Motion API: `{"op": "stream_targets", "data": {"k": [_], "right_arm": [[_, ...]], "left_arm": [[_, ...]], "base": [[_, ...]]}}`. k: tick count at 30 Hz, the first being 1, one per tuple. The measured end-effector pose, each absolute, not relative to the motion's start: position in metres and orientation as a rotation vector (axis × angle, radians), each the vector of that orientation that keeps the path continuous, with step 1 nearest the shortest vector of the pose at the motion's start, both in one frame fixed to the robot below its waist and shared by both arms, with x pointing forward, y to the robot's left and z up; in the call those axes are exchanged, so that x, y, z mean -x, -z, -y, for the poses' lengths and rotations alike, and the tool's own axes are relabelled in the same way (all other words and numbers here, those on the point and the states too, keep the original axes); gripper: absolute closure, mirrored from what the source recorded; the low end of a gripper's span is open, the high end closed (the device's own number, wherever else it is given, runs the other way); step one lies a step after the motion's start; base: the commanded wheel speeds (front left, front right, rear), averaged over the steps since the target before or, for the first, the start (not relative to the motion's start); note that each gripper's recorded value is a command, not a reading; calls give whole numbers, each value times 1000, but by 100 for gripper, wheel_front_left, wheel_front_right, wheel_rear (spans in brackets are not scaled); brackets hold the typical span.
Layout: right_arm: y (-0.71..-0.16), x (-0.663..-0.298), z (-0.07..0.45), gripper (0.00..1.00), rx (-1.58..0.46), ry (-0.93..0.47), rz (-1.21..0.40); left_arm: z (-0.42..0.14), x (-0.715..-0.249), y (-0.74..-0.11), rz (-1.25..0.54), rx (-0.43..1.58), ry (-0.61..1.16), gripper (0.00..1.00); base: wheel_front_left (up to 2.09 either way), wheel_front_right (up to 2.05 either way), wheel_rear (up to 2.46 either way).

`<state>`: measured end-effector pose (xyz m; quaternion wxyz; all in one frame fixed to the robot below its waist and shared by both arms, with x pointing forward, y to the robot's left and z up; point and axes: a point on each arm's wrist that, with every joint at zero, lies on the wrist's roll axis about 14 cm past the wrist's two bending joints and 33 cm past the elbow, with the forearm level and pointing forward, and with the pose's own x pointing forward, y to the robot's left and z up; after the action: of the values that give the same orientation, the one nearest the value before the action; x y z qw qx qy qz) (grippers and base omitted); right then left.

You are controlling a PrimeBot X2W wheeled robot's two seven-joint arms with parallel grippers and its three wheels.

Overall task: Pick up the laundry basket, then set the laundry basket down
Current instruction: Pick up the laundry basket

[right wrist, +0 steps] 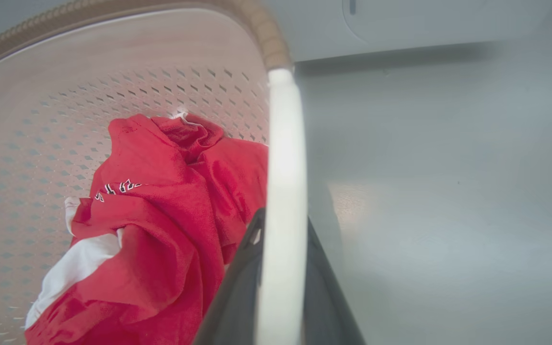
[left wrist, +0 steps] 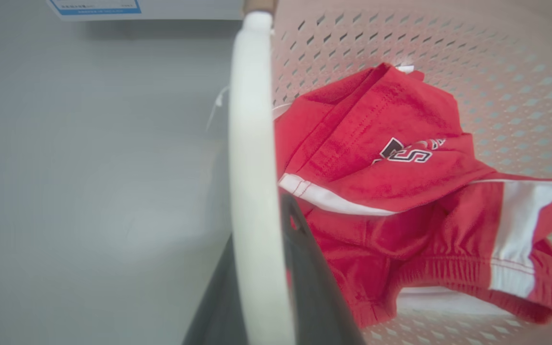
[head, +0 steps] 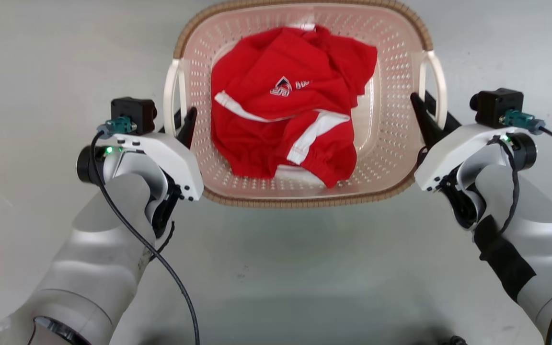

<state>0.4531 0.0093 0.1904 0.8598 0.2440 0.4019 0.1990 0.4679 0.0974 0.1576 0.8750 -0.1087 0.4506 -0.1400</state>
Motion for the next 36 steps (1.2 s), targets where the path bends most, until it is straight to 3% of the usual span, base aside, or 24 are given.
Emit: {"op": "stream_targets", "data": {"k": [21, 36], "right_arm": [[-252, -414, -18, 100, -450, -511, -956], [-289, -356, -13, 100, -449, -507, -1008]], "left_arm": [[-97, -423, -206, -1051, 236, 295, 100], [-91, -380, -244, -1102, 222, 331, 100]], "base": [[0, 0, 0], [0, 0, 0]]}}
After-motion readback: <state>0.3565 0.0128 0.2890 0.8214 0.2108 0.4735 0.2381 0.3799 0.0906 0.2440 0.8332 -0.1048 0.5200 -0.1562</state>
